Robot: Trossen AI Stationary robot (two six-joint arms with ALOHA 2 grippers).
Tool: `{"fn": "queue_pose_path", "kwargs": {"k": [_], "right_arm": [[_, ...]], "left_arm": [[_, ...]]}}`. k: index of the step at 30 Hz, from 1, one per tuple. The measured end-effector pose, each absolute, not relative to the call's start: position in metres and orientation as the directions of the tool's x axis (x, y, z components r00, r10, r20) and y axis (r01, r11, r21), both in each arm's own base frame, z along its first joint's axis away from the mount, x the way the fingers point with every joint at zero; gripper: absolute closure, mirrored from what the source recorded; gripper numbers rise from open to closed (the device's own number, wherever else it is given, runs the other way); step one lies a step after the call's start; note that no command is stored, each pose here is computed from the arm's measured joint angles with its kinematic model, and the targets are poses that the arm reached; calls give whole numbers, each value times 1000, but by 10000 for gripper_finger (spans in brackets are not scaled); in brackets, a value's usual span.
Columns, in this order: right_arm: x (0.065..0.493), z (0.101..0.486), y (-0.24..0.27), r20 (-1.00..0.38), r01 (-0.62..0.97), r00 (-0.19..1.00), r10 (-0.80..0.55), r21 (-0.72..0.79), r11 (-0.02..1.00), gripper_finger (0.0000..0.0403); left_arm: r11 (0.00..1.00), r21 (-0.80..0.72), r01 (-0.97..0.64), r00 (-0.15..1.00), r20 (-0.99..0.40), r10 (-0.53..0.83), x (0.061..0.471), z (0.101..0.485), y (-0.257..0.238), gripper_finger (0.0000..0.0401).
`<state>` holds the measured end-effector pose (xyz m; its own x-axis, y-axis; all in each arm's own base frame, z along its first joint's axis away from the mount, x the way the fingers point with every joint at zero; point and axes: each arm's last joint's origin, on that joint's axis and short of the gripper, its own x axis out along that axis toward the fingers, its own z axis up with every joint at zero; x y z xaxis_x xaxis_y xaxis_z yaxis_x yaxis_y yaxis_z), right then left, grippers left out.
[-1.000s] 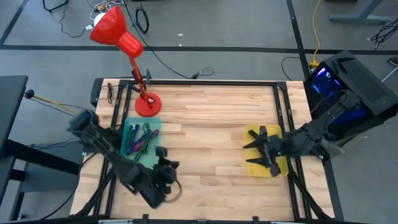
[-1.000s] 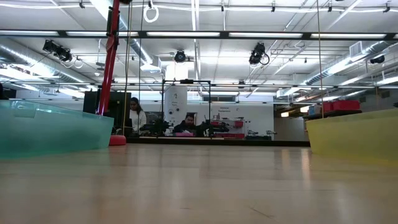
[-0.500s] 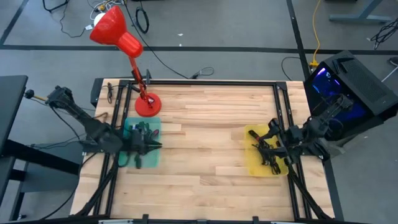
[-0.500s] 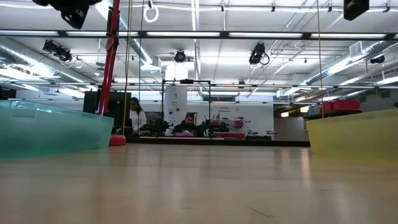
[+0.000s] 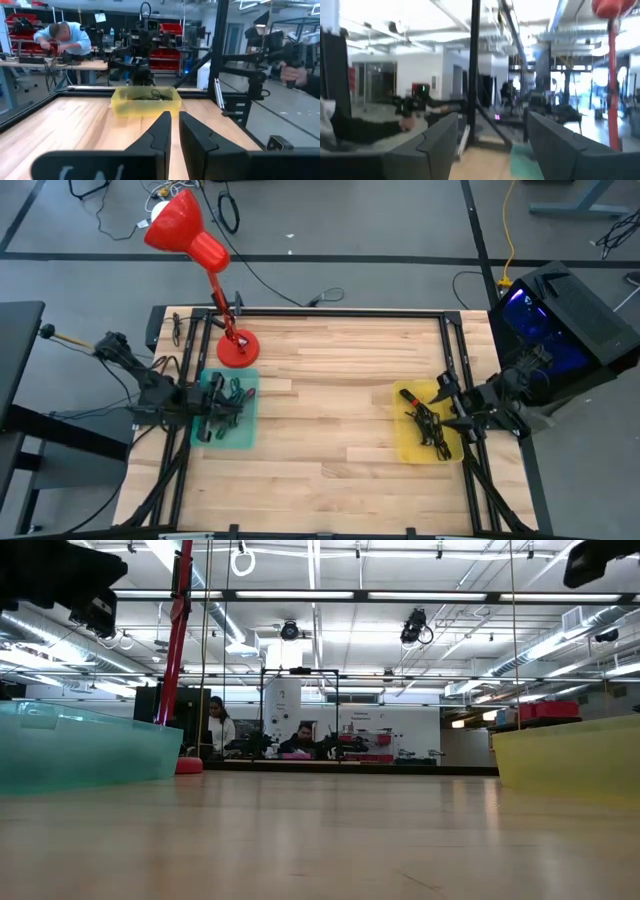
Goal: Pick & Place USB Port
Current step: Return to Home Position
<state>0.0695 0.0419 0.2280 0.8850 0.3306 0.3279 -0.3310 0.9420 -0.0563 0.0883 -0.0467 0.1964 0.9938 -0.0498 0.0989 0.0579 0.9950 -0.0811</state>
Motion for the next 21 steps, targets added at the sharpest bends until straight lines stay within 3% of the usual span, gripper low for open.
{"fn": "queue_pose_path", "kwargs": {"k": [8, 21], "right_arm": [[76, 220, 36, 264, -246, 930, 257, -76, 966, 162], [86, 207, 12, 129, 19, 991, -17, -10, 1000, 162]], "left_arm": [[992, 6, 128, 974, 186, -127, 79, 197, -43, 360], [997, 69, 41, 990, 136, -50, 85, 191, -33, 360]]}}
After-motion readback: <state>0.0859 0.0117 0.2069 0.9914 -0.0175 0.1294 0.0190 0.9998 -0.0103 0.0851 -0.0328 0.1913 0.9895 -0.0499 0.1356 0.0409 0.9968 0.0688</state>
